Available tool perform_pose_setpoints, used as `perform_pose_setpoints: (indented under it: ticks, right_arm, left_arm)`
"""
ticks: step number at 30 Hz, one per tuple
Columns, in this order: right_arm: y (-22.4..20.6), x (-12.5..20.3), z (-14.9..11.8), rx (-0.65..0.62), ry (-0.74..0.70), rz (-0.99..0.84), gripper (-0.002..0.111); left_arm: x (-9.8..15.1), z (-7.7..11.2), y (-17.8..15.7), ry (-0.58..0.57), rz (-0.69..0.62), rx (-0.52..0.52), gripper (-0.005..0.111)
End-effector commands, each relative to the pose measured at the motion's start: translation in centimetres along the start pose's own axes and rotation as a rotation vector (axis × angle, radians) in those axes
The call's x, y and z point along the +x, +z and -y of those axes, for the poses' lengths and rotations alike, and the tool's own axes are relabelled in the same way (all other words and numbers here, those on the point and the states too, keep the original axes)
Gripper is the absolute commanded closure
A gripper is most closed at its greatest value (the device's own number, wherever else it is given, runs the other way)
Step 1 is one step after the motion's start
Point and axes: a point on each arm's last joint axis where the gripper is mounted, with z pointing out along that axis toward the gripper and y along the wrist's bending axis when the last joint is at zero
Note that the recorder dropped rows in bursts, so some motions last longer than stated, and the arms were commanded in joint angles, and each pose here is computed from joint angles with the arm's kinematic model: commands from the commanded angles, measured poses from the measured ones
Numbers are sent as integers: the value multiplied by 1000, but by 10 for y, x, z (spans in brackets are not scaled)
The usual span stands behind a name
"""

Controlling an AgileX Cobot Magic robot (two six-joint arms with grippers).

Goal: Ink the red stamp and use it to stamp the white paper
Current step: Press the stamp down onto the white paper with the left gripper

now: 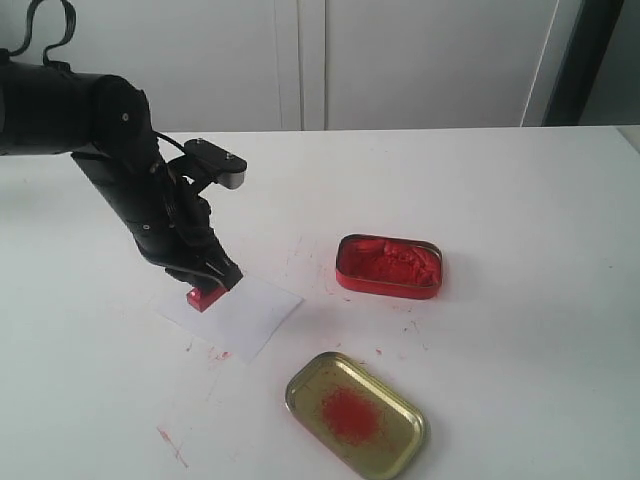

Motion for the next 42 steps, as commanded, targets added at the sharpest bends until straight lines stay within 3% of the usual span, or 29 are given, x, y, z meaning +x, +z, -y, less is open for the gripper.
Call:
perform_pose_setpoints:
  ticks: [1, 21, 42]
  right_arm:
    - [0, 1, 0, 5, 5, 8, 108]
    - [0, 1, 0, 5, 5, 8, 108]
    - [0, 1, 0, 5, 25, 8, 108]
  left_arm:
    - [0, 1, -2, -9, 20, 4, 107]
    - [-7, -4, 39, -39, 30, 17, 107]
    - [13, -5, 93, -43, -163, 74, 107]
